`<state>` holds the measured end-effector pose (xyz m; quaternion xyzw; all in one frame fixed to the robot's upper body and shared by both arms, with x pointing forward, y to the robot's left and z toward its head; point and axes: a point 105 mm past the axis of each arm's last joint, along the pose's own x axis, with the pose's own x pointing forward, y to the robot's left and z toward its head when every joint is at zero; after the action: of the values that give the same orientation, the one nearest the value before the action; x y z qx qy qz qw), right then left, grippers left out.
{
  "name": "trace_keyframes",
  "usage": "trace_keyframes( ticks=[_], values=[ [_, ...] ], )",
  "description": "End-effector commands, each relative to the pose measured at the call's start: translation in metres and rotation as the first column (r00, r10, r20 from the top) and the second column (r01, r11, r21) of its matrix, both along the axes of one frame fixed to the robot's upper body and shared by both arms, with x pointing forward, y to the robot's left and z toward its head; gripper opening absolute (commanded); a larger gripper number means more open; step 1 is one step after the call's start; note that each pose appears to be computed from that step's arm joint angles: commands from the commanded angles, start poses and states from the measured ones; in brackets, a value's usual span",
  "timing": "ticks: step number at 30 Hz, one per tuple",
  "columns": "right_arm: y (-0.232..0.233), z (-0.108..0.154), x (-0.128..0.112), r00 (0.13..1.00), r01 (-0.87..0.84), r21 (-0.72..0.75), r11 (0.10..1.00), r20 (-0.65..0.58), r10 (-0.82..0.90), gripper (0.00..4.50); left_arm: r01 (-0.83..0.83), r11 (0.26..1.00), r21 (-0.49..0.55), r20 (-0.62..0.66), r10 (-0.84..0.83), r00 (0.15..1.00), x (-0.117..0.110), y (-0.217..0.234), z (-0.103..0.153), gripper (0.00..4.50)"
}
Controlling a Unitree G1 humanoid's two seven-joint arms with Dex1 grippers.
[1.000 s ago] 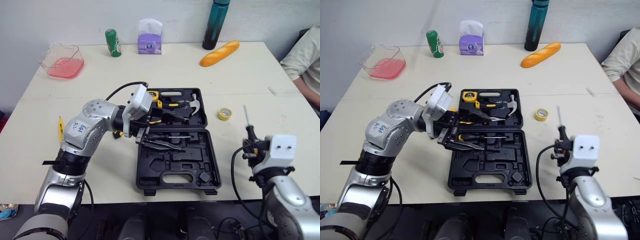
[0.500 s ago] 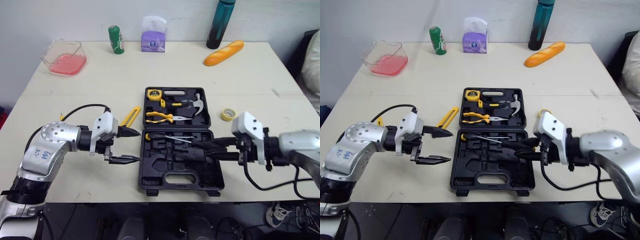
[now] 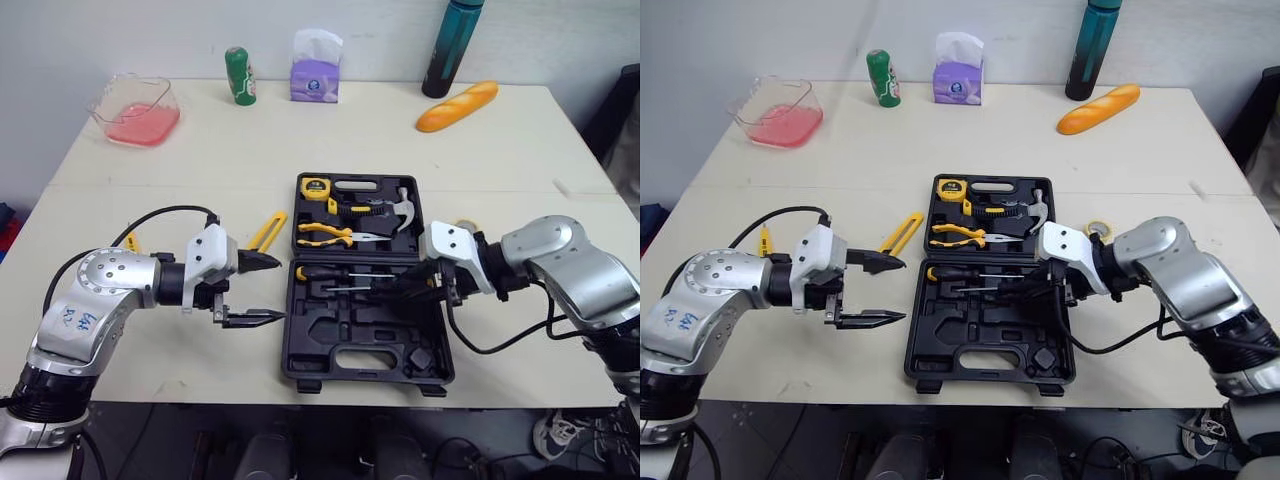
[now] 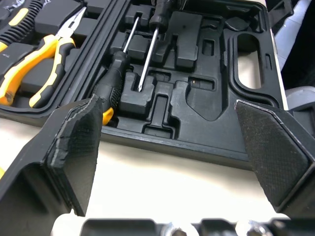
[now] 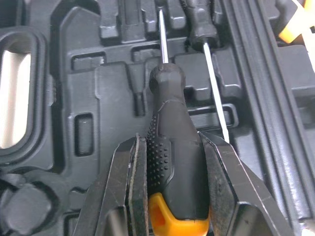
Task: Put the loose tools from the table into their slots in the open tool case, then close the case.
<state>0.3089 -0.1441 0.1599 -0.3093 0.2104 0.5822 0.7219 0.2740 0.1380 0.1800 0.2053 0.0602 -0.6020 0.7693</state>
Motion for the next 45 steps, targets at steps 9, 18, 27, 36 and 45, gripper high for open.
trace_keyframes(
  ticks=[9, 18, 27, 36, 45],
  values=[
    [0.002, 0.024, 0.001, 0.997, 0.046, 0.061, 0.997, 0.057, -0.05, 4.19, 0.035, 0.998, -0.045, 0.046, -0.033, 0.998, -0.002, -0.01, 0.014, 4.5],
    [0.019, 0.026, 0.003, 0.995, 0.043, 0.377, 0.925, 0.068, -0.074, 4.43, 0.087, 0.994, -0.067, 0.046, -0.084, 0.995, 0.001, -0.024, 0.015, 4.5],
    [0.023, 0.007, 0.001, 0.997, 0.072, 0.537, 0.84, -0.021, -0.073, 0.03, 0.121, 0.989, -0.082, 0.047, -0.117, 0.992, 0.004, -0.032, 0.017, 4.5],
    [0.003, -0.054, 0.012, 0.969, 0.241, 0.246, 0.939, -0.11, -0.22, 0.03, 0.122, 0.989, -0.086, 0.052, -0.118, 0.992, 0.009, -0.036, 0.019, 4.5],
    [-0.004, -0.092, 0.003, 0.946, 0.291, 0.059, 0.955, -0.167, -0.278, 0.03, 0.106, 0.991, -0.085, 0.043, -0.103, 0.994, 0.009, -0.034, 0.015, 4.5]
  ],
)
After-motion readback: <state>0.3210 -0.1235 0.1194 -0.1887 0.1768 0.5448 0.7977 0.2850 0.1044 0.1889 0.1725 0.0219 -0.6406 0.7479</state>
